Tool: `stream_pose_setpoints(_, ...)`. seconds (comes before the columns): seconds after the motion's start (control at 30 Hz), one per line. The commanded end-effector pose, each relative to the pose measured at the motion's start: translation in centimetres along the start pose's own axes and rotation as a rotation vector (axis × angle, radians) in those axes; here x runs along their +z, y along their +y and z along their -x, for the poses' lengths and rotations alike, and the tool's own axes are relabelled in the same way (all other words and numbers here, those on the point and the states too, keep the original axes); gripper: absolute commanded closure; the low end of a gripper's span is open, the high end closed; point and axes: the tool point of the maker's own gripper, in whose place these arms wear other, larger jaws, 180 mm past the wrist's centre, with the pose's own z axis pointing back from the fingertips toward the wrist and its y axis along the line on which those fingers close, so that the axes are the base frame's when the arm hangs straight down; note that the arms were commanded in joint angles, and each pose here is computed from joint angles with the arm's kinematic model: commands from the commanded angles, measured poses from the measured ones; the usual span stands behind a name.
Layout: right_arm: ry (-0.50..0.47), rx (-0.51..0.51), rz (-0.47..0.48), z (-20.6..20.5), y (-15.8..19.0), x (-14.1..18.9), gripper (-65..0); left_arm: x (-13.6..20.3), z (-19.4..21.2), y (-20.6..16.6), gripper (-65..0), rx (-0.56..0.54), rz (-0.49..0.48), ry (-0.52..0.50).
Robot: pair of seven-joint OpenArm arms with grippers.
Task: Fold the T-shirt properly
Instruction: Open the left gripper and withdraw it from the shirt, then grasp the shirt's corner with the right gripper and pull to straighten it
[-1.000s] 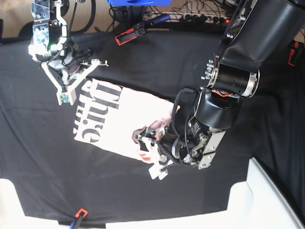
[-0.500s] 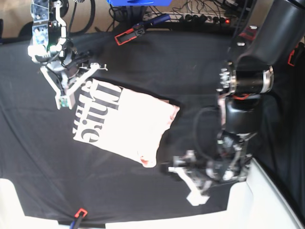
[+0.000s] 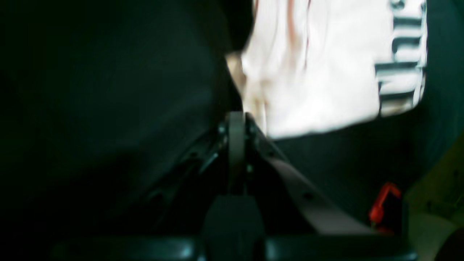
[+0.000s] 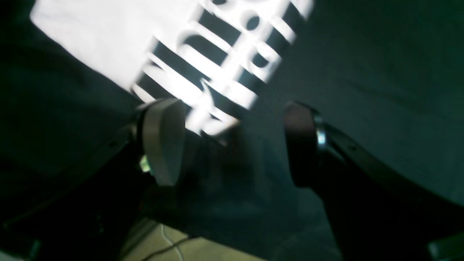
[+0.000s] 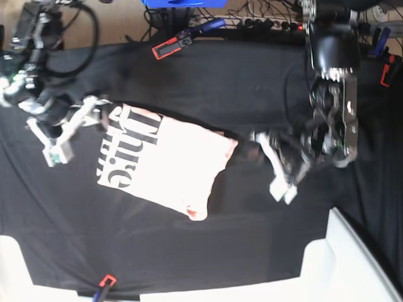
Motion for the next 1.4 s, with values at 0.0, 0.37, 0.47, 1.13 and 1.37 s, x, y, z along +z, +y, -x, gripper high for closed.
stream_pose_setpoints(0.0, -0.066, 0.044, -0.012, -2.4, -0.4, 0.5, -40.5, 0.5, 0.2, 0.4, 0.0, 0.013, -0.015, -0.009)
stream_pose_setpoints(0.37, 0.048, -0.021, -0.075, -3.4, -4.6, -4.4, -40.8, -0.2, 8.0, -3.1, 0.0, -0.009, 0.028, 0.162)
stream_pose_setpoints(0.47, 0.085, -0.073, -0.108, -2.9, -5.2, -6.0, -40.8, -0.6, 8.9, -4.0, 0.0, -0.051, 0.052, 0.2)
stream_pose_setpoints(1.13, 0.164, -0.199, -0.249, 2.9, 0.8, -7.8, -40.6, -0.3, 12.2, -0.5, 0.0, -0.228, -0.184, 0.323)
stream_pose_setpoints(1.37, 0.185, -0.258, -0.29, 4.7, 1.9, -8.6, -40.6, -0.4, 11.9, -0.4, 0.0, -0.229, -0.185, 0.318)
